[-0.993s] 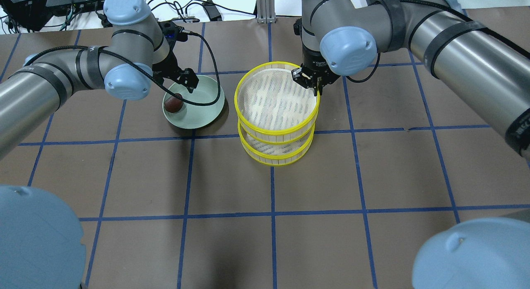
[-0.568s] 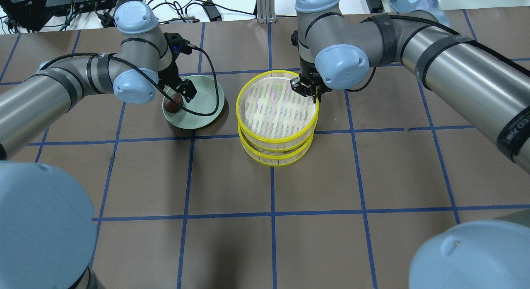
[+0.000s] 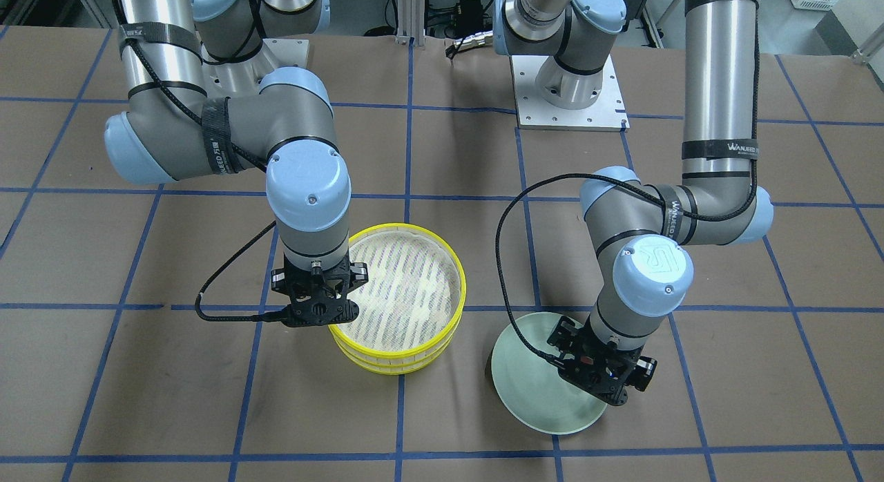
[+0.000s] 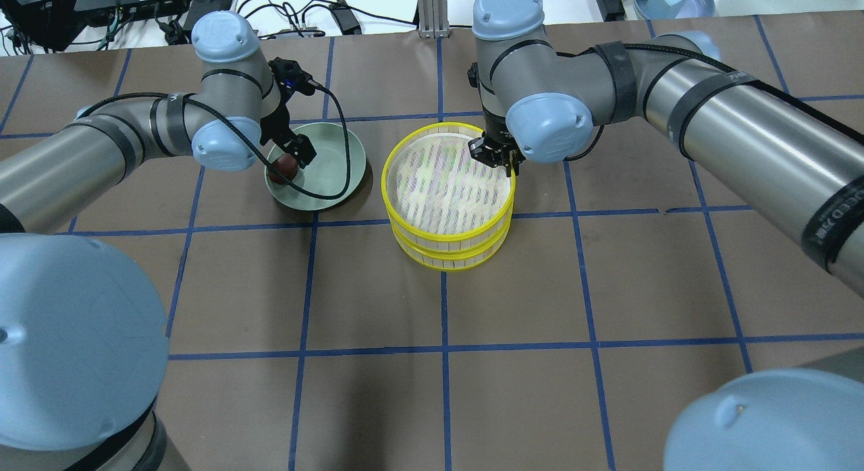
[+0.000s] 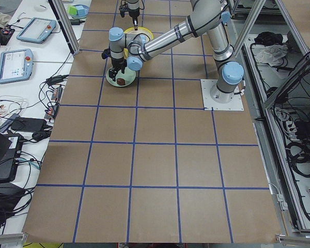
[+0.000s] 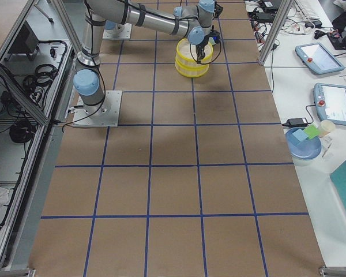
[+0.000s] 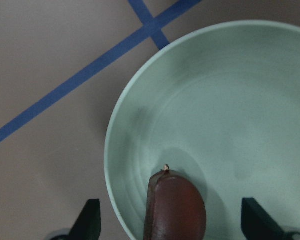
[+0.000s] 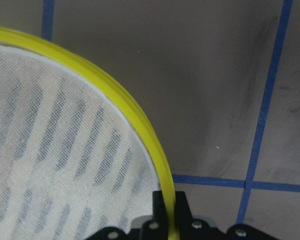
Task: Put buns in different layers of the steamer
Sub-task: 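Grasp the dark brown bun on the plate with the left gripper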
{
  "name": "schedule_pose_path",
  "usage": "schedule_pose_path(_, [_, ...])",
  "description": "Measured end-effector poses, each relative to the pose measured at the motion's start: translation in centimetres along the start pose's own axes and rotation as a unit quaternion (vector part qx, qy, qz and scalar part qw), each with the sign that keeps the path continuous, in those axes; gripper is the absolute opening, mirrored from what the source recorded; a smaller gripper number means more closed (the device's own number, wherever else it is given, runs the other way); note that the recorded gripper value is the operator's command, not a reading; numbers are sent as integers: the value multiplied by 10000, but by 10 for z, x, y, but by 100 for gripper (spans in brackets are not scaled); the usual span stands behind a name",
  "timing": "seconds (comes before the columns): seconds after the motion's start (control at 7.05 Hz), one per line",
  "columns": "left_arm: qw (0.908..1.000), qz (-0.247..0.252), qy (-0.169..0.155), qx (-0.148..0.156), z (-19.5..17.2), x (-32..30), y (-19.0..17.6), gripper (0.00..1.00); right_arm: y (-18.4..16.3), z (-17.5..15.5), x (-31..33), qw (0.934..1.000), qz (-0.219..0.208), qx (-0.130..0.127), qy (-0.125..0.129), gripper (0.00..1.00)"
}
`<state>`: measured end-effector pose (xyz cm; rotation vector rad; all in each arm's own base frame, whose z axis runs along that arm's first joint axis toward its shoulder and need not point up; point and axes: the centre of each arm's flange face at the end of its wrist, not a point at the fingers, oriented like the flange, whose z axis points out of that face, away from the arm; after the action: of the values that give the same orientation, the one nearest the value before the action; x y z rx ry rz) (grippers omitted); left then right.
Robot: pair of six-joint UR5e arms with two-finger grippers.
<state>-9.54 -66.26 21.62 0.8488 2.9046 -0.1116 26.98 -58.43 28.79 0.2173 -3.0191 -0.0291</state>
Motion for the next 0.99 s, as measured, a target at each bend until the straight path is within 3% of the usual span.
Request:
schedule_pose_path(0.28, [9999, 93, 39, -34, 8, -4, 1, 99, 3, 1, -6, 10000, -47, -19, 17, 0])
schedule_pose_path(0.43, [9999, 102, 69, -48, 11, -3, 1, 86, 4, 1, -7, 10000, -63, -28, 22, 0])
schedule_pose_path(0.57, [9999, 112, 101, -75, 16, -3, 2, 53, 5, 2, -8, 10000, -68, -33, 24, 22])
schedule_pose_path(0.71, [9997, 149, 126, -109, 20, -2, 2, 1, 5, 2, -8, 10000, -84, -38, 32, 61])
schedule_pose_path(0.85, [9996, 224, 142, -134, 24, -2, 2, 0, 6, 4, -7, 9999, -111, -49, 100, 91])
schedule_pose_path(0.99, [9994, 290, 147, -140, 25, -2, 2, 0, 6, 4, -5, 9997, -127, -34, 200, 100])
